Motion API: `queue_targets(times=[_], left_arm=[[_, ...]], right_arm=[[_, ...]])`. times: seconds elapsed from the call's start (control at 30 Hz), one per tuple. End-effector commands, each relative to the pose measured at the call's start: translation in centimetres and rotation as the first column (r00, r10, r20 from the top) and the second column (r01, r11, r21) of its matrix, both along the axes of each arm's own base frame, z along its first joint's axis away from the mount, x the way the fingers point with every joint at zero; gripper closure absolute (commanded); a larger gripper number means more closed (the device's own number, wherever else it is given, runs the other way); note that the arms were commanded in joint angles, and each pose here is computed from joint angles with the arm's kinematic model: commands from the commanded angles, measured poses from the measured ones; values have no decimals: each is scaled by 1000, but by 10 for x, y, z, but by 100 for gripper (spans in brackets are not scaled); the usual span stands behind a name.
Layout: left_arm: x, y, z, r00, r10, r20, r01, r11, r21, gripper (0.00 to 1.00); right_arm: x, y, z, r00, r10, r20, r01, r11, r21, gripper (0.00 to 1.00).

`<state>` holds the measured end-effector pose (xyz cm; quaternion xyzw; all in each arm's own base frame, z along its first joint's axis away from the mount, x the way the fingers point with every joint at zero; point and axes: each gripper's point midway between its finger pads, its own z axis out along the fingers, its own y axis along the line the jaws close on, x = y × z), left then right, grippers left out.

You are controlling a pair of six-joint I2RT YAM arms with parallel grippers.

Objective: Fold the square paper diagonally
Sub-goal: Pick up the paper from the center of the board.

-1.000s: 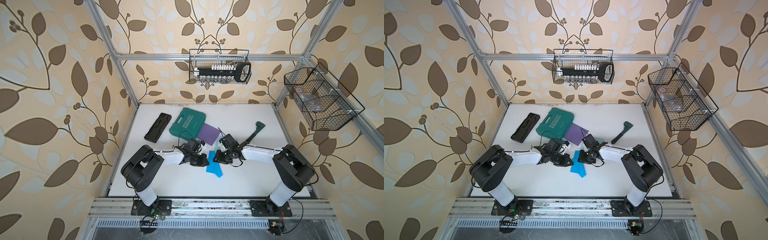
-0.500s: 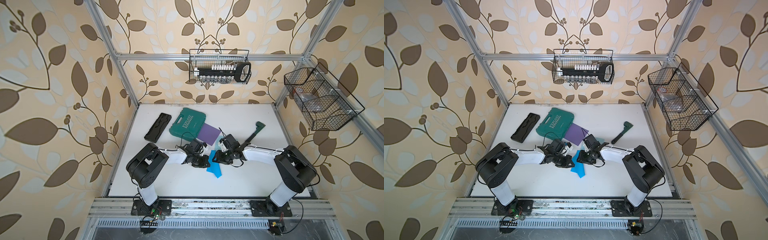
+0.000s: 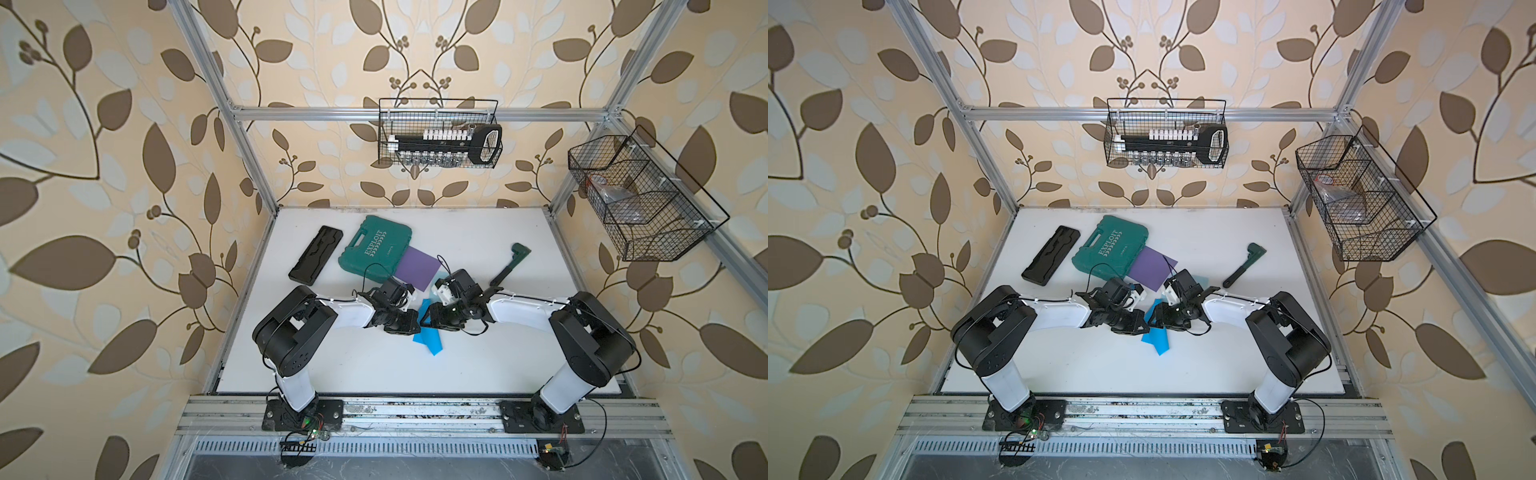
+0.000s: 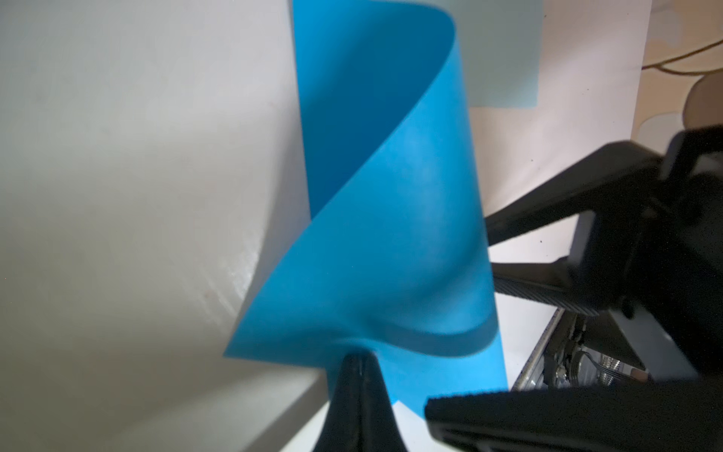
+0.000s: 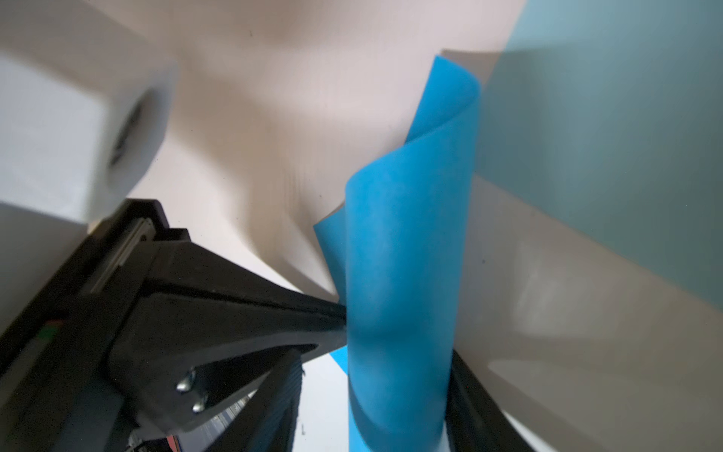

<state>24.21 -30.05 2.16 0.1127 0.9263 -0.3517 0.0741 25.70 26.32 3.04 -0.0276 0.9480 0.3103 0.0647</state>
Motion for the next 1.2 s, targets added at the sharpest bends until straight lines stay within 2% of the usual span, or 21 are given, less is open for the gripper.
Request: queue_targets(times=[0.0, 0.17, 0.3, 0.5, 0.87, 1.17], left_arm=[[3, 11, -6, 1000, 22, 17, -24, 997, 77, 100], [4, 12, -4, 999, 28, 29, -30, 997, 75, 100], [5, 12, -3, 999, 29, 32, -32, 997, 73, 100], [6, 12, -4, 999, 31, 35, -33, 997, 76, 100], [11, 16, -3, 998, 52, 40, -55, 995, 77, 100], [28, 25, 36, 992, 92, 82, -89, 995, -38, 65]], right_arm=[[-6, -2, -8, 1000, 16, -22, -16, 1000, -3, 55], [-5, -3, -11, 1000, 5, -30, -5, 1000, -14, 59], [-3, -4, -15, 999, -3, -41, 2, 1000, -18, 53], [-2, 0, -17, 999, -1, -47, 1, 1000, 0, 53], [2, 1, -12, 999, -14, -40, 15, 999, 39, 70], [22, -15, 12, 998, -55, 20, 53, 996, 77, 77]])
